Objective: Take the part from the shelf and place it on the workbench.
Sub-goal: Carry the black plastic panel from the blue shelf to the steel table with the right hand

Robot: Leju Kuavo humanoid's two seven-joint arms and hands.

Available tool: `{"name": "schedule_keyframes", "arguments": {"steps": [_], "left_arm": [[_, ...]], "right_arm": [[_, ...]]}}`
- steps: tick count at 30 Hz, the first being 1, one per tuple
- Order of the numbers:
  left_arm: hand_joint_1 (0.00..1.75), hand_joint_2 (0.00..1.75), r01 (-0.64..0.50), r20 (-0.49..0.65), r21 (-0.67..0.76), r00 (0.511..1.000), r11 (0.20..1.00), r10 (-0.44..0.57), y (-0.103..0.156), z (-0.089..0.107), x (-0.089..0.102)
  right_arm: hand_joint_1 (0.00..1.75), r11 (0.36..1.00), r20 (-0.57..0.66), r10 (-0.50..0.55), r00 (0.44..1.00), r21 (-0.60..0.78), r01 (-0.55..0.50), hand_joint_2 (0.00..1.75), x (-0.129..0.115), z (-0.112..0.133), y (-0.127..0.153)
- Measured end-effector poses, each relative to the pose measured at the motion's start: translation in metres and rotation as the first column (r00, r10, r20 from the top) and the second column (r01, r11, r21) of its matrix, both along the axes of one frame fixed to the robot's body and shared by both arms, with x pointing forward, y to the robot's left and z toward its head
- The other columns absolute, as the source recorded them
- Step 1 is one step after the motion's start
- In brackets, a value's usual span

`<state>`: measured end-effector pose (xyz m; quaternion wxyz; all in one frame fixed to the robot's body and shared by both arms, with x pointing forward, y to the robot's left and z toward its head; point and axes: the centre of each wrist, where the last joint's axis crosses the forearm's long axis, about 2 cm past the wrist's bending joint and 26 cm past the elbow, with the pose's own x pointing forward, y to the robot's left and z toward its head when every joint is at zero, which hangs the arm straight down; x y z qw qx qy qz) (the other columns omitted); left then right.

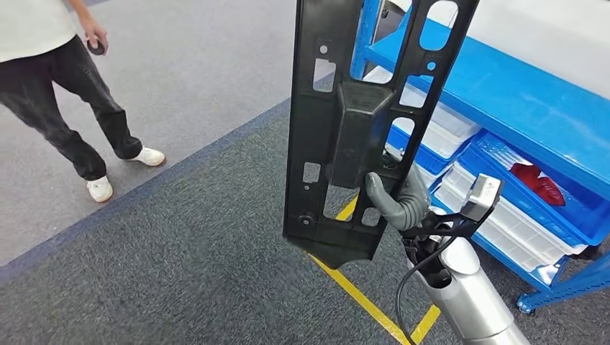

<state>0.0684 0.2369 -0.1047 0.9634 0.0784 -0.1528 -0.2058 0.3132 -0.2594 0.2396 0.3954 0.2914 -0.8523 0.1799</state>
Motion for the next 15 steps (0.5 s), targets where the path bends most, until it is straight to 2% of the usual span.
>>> {"name": "schedule_keyframes", "arguments": {"steps": [15], "left_arm": [[0.00,1.75,0.002,0.009,-0.011,1.000,1.000,-0.002,-0.0038,0.0007,0.0019]], "right_arm": [[1.45,1.000,-0.011,-0.005,1.000,0.006,0.005,1.75,-0.0044,-0.0046,-0.0018]]}}
